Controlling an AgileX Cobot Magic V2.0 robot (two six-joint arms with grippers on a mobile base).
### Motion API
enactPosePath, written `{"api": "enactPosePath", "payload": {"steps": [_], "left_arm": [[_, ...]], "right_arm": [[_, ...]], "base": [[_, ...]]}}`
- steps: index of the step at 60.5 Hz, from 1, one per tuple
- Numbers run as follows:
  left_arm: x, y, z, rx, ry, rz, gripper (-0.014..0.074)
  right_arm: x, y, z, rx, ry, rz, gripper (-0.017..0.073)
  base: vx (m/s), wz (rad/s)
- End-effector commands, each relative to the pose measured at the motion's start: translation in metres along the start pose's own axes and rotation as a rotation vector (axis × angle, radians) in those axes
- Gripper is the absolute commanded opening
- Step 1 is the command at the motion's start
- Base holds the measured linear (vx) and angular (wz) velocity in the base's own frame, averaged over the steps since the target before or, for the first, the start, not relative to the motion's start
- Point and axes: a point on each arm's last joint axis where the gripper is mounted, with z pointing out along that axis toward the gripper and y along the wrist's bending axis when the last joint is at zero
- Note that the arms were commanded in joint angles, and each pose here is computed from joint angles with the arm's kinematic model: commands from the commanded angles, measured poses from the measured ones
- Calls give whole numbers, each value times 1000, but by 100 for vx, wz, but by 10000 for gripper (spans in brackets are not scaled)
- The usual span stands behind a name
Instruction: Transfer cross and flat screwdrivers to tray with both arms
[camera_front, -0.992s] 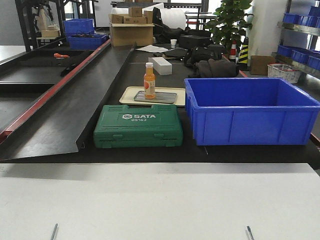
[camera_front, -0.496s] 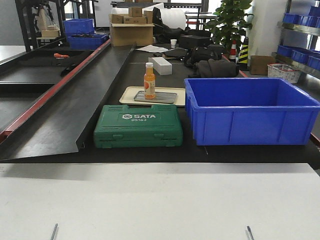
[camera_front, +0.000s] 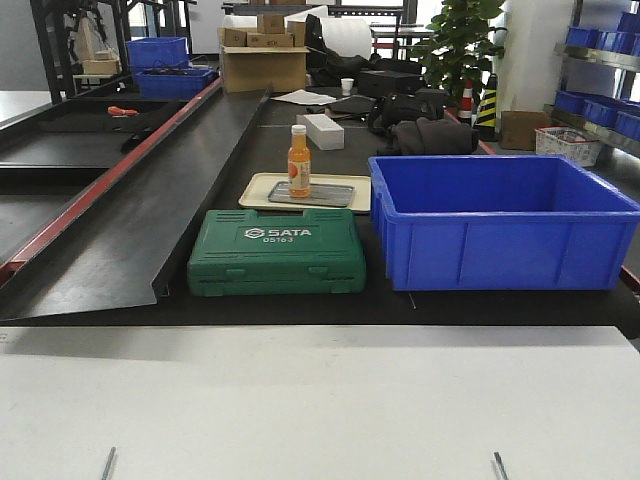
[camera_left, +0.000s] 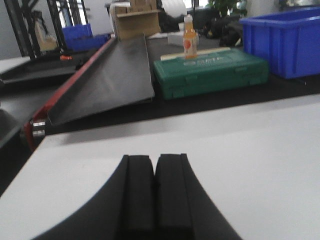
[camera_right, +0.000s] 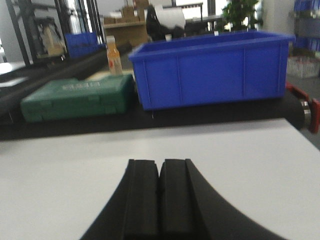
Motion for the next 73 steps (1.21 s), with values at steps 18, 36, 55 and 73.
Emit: {"api": "enactPosePath", "payload": {"steps": [18, 36, 55, 73], "left_arm": [[-116, 11, -14, -12, -382, -161, 3], [-183, 14, 67, 10, -69, -105, 3], [-128, 9, 154, 25, 308, -111, 14], [-87, 5, 187, 24, 493, -172, 231]], "right_arm": [[-150, 15, -7, -5, -268, -106, -8], [-219, 20, 86, 20, -54, -139, -8], [-158, 14, 159, 45, 356, -89, 5], [-117, 9, 184, 54, 607, -137, 290]], "base": [[0, 0], [0, 0], [0, 0], [0, 0]]}}
